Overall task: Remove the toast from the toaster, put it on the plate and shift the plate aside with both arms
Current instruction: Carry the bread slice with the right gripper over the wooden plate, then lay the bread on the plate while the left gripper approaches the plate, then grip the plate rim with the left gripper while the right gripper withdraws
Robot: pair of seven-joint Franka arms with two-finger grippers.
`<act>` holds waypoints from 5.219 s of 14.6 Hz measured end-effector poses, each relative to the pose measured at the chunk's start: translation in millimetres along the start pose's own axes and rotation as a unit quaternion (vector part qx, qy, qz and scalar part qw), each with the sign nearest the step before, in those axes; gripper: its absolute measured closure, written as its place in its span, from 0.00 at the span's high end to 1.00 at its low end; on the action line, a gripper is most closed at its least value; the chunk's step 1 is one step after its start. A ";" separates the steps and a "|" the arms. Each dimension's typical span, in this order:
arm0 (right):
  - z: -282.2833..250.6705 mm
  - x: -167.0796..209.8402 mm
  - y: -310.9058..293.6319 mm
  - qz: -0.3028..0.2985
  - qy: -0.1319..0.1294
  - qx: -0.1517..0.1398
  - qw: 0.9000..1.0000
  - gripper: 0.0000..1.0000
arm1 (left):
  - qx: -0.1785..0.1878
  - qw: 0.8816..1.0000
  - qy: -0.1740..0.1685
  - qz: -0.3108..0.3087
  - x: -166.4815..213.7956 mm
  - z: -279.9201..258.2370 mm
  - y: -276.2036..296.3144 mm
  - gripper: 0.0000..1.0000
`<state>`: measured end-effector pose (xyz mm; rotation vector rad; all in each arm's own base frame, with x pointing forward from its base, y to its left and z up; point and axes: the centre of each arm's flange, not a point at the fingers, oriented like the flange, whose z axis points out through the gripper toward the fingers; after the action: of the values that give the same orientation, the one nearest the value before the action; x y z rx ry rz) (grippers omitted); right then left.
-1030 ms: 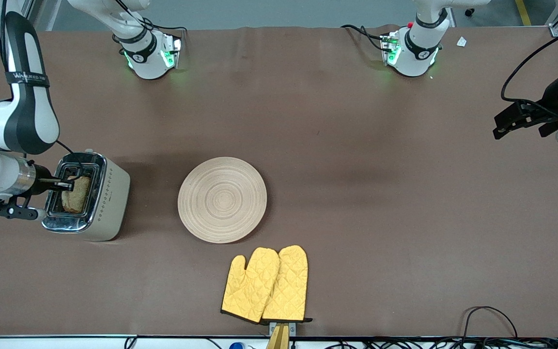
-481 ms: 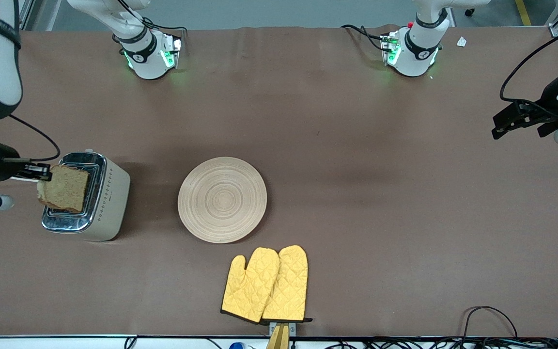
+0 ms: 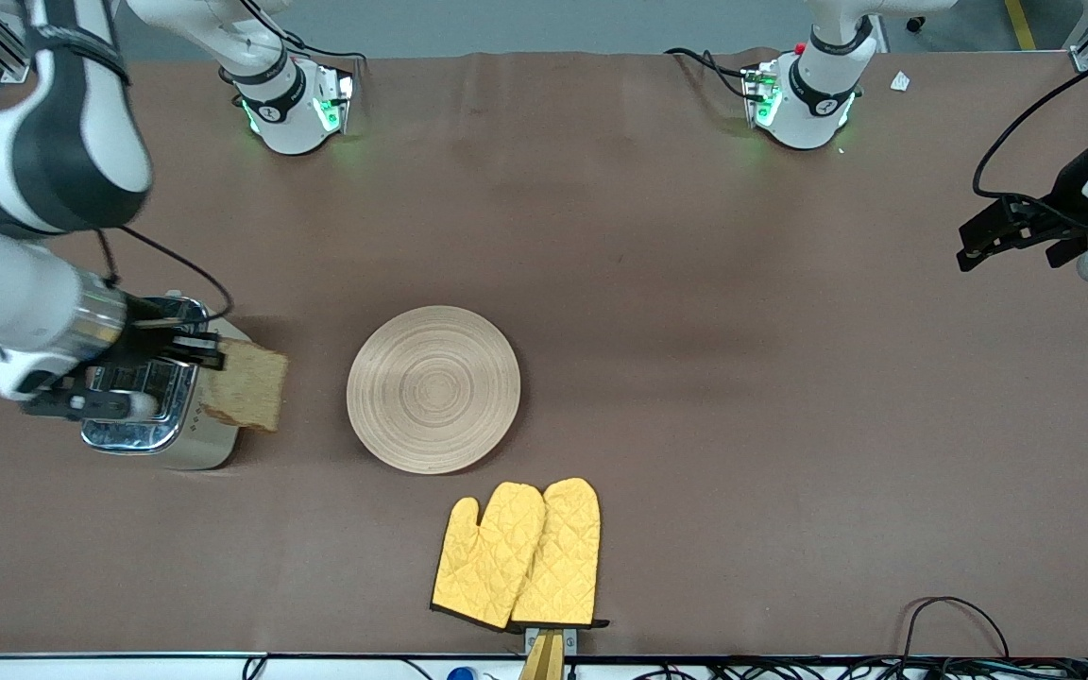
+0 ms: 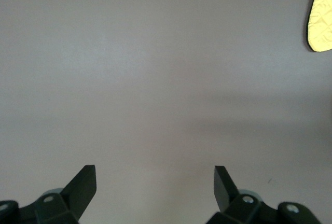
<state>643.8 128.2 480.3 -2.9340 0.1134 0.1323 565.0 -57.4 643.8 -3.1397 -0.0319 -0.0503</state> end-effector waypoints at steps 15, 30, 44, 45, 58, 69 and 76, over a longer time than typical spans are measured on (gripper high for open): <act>202.6 -23.7 -39.9 0.067 -0.076 0.106 0.989 0.06 | 0.000 1.000 0.000 0.000 0.2 0.4 -0.2 1.00; 227.0 -21.5 58.6 0.073 -0.088 0.062 0.991 0.06 | 0.002 1.000 -0.014 0.000 7.4 16.2 1.0 1.00; 233.4 -23.9 46.8 0.065 -0.071 0.057 0.994 0.68 | -0.075 0.990 -0.120 0.023 46.5 146.8 61.9 1.00; 231.4 -21.8 51.9 0.067 -0.068 0.056 0.994 0.80 | -0.097 0.987 -0.126 0.021 52.1 163.6 72.3 1.00; -35.2 -24.1 137.6 0.033 0.010 -0.044 0.998 1.00 | -0.326 0.935 -0.125 -0.060 61.0 383.4 267.3 1.00; -168.1 -109.1 140.2 0.002 0.051 -0.088 0.995 1.00 | -0.454 0.886 -0.076 -0.050 10.7 489.6 377.2 0.99; -176.3 -110.6 120.8 -0.007 0.060 -0.089 0.994 1.00 | -0.457 0.889 -0.042 -0.011 -5.7 503.2 415.8 0.96</act>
<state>537.9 -18.4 639.2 -3.1192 0.1030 -0.0392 583.9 -472.3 140.2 -4.0882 -0.0599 0.1055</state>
